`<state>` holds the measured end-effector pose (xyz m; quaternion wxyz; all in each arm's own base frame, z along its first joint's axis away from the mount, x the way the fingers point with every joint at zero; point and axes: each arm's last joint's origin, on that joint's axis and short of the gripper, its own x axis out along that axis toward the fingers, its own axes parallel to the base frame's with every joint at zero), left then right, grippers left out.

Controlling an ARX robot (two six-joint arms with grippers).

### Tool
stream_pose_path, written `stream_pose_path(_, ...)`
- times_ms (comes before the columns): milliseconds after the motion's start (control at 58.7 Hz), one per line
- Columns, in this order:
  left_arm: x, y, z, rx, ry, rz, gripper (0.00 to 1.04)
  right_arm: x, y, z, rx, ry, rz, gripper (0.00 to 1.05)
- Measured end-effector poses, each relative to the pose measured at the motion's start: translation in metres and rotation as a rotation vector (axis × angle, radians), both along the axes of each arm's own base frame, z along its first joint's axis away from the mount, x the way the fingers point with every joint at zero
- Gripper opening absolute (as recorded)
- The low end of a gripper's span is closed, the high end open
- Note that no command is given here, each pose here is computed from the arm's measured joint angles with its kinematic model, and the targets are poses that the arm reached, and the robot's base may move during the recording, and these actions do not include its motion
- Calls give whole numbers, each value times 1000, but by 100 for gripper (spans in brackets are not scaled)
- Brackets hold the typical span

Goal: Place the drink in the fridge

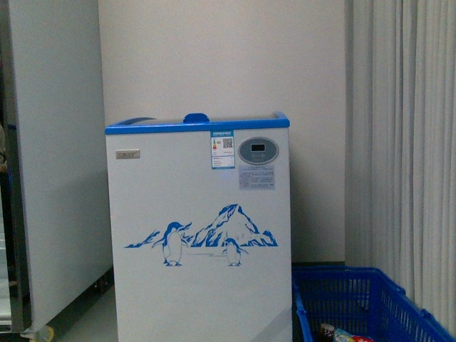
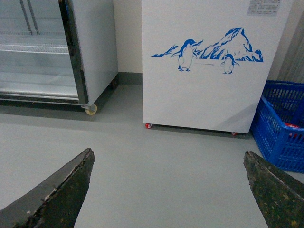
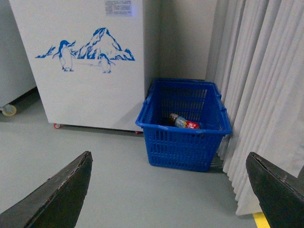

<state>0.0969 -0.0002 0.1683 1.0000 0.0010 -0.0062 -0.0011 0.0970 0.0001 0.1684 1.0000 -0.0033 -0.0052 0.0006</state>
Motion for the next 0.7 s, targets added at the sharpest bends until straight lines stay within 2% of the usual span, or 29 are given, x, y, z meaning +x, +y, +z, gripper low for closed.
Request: stream_pose_path(699,0,0,0,0,0,0,97,0,0,0,0,0,-2,97)
